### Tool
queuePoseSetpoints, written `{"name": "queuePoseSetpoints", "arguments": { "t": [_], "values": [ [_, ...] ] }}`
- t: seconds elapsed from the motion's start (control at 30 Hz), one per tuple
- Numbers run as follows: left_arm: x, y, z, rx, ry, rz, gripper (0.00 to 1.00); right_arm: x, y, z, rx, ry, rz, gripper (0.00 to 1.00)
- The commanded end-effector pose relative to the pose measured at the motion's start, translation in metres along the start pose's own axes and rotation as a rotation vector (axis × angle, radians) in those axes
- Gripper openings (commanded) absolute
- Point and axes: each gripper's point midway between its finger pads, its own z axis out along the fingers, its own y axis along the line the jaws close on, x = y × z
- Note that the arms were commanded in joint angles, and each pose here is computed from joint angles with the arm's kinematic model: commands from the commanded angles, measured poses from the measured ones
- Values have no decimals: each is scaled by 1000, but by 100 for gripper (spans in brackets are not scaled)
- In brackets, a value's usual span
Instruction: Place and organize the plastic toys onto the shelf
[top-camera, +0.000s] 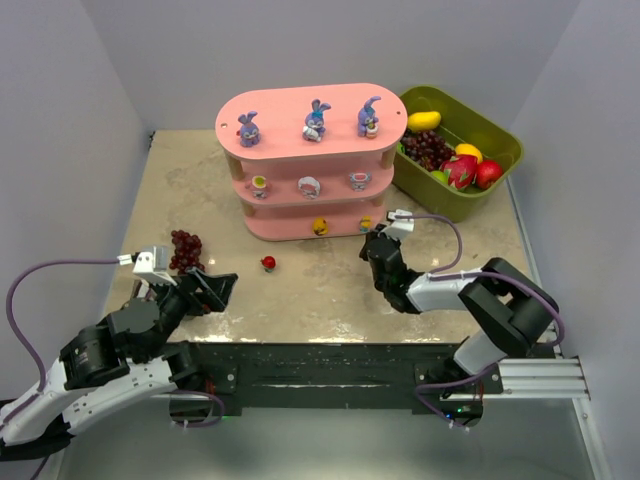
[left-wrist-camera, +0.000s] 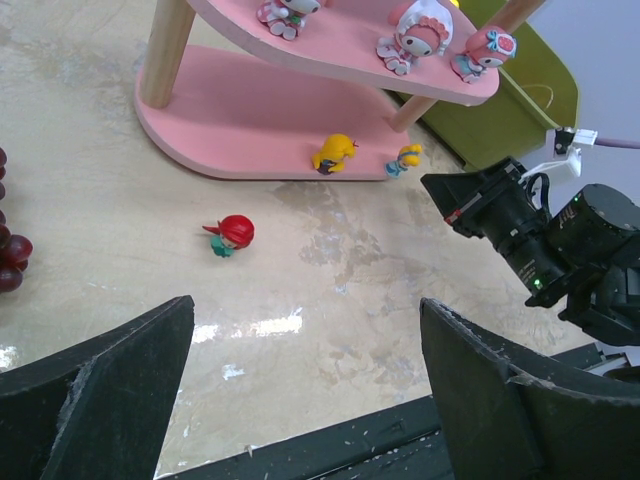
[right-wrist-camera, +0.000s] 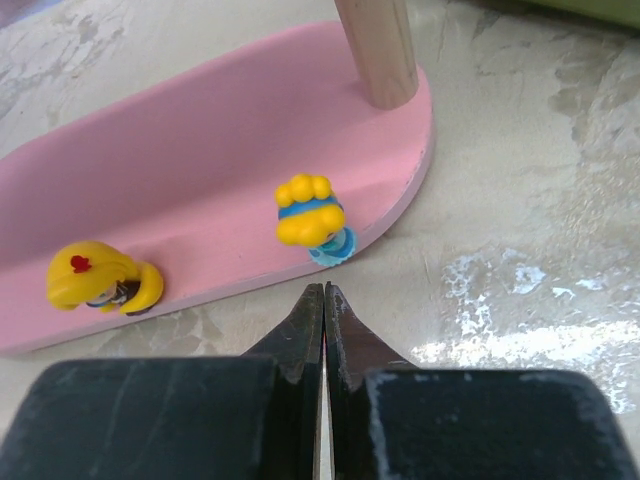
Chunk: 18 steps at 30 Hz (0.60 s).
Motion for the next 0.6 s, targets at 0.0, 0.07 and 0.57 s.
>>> {"name": "queuePoseSetpoints", "arguments": {
  "t": [0.0, 0.07, 0.57],
  "values": [
    [-7, -2, -1, 9, -27, -27, 98, -5, 9, 10, -19, -17, 98, 0],
    [-7, -2, -1, 9, -29, -28, 98, -5, 10, 14, -23, -11, 103, 0],
    [-7, -2, 0, 0, -29, -24, 98, -6, 7, 33, -21, -12, 71, 0]
  ]
}}
